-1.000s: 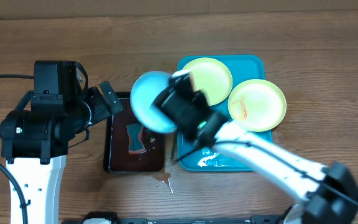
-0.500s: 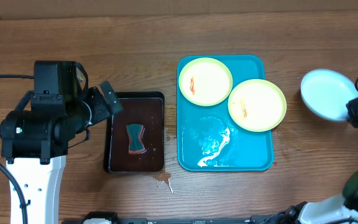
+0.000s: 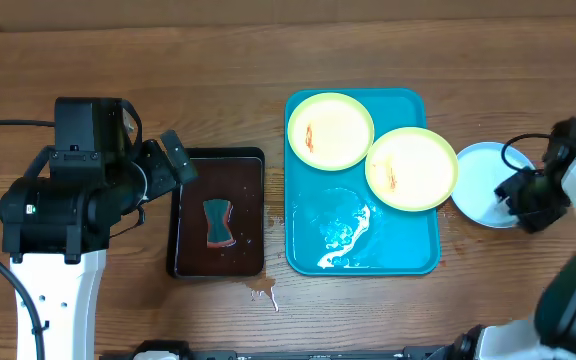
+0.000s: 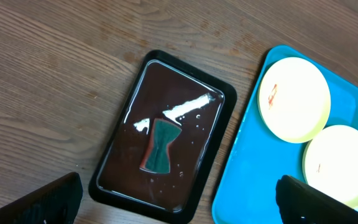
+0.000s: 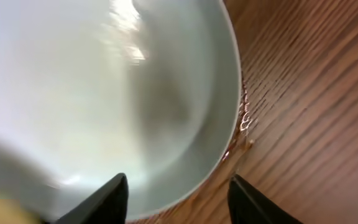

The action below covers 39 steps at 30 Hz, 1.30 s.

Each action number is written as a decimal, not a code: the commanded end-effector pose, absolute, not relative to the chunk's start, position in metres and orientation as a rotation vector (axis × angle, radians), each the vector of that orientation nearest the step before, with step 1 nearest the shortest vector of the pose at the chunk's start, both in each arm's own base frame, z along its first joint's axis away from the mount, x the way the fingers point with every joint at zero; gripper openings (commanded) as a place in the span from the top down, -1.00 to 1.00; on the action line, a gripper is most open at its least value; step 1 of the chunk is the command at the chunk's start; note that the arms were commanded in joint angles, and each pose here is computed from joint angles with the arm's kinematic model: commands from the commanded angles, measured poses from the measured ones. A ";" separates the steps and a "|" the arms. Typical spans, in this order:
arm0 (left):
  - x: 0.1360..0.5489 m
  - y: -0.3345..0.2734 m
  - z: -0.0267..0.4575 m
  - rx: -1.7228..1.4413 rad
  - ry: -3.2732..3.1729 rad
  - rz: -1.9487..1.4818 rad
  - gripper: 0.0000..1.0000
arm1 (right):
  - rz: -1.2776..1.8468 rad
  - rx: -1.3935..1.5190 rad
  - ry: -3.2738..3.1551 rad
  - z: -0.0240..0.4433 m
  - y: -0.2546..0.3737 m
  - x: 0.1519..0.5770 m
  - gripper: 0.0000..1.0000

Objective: Clean dirty plates on tray and stack at the side

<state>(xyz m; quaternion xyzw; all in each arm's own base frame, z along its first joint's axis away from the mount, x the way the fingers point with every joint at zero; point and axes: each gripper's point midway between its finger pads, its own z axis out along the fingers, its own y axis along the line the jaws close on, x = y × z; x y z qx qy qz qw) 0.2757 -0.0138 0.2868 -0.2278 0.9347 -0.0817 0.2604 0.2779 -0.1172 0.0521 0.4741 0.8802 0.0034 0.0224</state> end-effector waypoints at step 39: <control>0.276 -0.012 0.297 -0.604 2.498 -0.226 -1.00 | 0.334 0.617 2.769 0.132 0.004 0.325 0.92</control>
